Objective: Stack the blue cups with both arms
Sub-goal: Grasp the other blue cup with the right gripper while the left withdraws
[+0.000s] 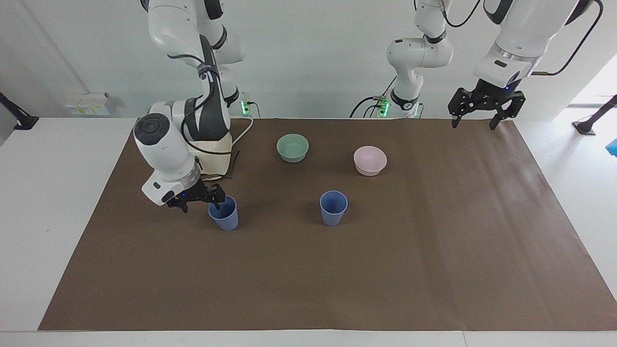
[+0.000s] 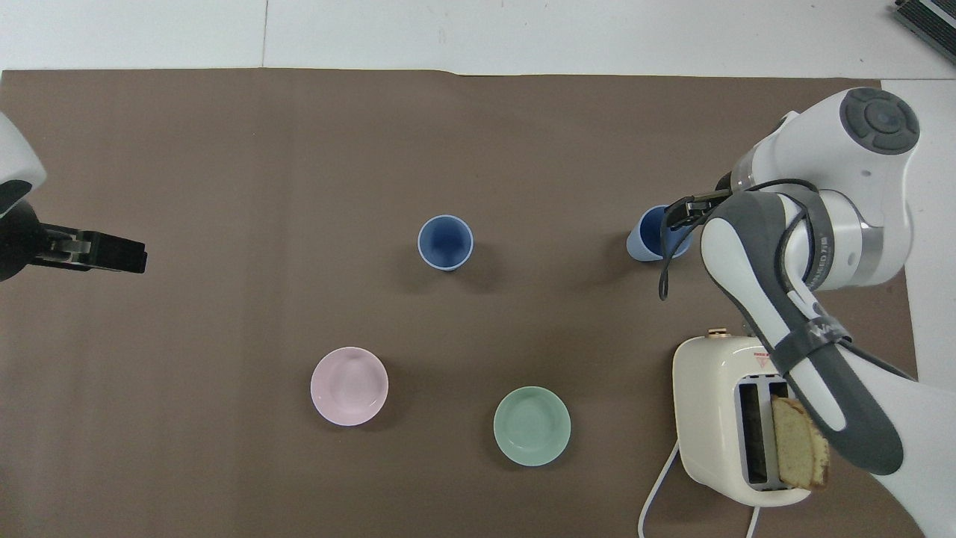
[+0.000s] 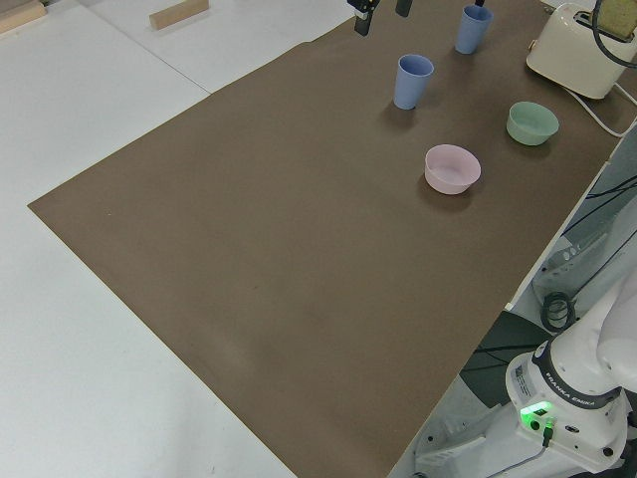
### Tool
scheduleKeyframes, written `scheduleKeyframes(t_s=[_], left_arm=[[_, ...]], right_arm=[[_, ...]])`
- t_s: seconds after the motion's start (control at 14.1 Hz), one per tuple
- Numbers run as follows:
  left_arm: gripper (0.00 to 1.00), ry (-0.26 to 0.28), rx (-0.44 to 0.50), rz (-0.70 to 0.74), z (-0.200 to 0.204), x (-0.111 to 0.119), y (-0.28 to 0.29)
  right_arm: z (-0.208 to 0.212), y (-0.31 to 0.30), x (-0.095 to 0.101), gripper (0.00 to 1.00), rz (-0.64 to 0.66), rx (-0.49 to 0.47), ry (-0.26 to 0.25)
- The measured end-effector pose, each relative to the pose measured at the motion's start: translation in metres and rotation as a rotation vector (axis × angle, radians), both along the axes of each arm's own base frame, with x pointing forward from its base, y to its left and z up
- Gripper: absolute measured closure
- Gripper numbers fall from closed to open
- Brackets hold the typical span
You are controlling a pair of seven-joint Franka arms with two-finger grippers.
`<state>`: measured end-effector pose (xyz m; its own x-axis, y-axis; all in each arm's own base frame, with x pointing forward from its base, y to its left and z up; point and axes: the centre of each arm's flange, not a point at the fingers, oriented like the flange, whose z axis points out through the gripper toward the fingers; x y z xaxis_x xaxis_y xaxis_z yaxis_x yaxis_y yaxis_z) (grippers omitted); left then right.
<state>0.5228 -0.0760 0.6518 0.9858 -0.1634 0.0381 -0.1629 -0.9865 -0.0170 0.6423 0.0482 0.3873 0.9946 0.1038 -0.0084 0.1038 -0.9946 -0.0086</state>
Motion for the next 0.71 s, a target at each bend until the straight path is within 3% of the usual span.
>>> scheduleKeyframes(t_s=[0.28, 0.35, 0.71], left_arm=[[0.00, 0.001, -0.016, 0.002, 0.017, -0.005, 0.001], [0.00, 0.003, -0.019, 0.005, 0.017, -0.005, 0.002], [0.00, 0.010, -0.022, 0.042, 0.017, -0.003, 0.022]], right_arm=[[-0.024, -0.001, -0.008, 0.00, 0.005, -0.002, 0.015], [-0.026, 0.001, -0.009, 0.07, 0.008, -0.002, 0.017], [-0.025, 0.008, -0.008, 0.67, 0.019, -0.001, -0.001]])
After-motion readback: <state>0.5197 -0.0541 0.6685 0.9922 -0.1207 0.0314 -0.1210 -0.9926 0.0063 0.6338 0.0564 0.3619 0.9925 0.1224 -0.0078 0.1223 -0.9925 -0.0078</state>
